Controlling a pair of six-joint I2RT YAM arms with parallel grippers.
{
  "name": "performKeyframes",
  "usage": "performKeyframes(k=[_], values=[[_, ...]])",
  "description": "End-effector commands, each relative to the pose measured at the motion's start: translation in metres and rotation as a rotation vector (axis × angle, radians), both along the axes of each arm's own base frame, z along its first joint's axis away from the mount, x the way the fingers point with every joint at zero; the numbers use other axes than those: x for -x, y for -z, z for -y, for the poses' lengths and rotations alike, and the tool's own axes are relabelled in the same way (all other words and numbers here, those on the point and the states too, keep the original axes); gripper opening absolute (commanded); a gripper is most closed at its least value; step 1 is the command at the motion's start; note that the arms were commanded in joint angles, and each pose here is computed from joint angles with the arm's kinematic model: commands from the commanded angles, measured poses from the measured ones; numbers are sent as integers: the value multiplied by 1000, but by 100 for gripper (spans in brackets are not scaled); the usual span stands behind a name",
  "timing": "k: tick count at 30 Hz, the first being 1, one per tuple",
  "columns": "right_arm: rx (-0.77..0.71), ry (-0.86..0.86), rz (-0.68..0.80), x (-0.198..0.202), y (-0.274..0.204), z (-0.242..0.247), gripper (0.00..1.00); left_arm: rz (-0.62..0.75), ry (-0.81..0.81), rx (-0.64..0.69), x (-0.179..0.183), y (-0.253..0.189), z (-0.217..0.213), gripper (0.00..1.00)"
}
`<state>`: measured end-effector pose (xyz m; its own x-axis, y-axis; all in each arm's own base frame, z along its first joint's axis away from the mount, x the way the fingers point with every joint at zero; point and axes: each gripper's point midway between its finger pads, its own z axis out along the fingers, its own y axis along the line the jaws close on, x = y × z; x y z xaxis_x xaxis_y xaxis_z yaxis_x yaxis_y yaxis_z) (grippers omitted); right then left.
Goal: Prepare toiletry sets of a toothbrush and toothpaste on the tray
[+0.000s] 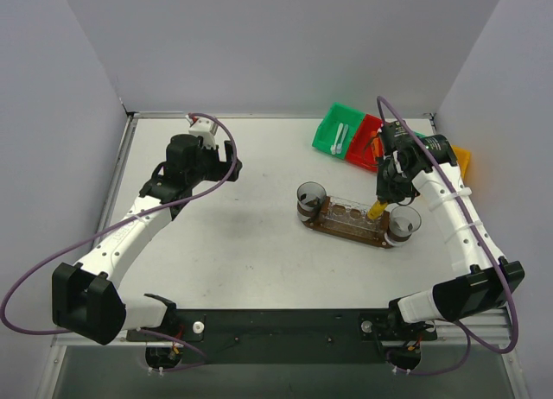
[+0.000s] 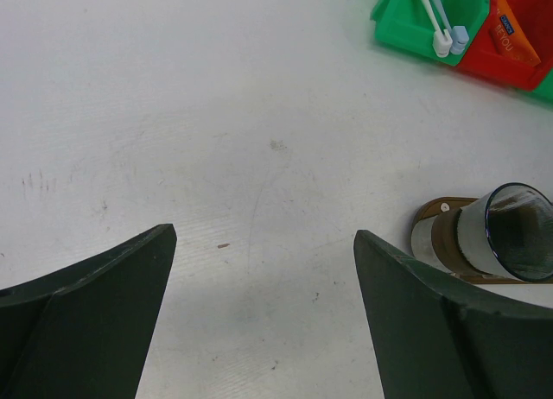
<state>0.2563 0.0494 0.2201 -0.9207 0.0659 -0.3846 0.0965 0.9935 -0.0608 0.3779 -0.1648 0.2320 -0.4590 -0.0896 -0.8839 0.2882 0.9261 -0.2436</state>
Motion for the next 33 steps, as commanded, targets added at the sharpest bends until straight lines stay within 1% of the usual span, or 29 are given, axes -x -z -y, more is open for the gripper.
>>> performKeyframes(k=[1,11,33], values=[[46,2,-27,2,5,6,0,44,-7,29,-6,-17,0,95],[44,-6,-25,-4,13,3,0,46,-5,30,-6,-17,1,95],[47,-25,-86,-10,34,-2,0,43,-12,29,-7,-17,-2,95]])
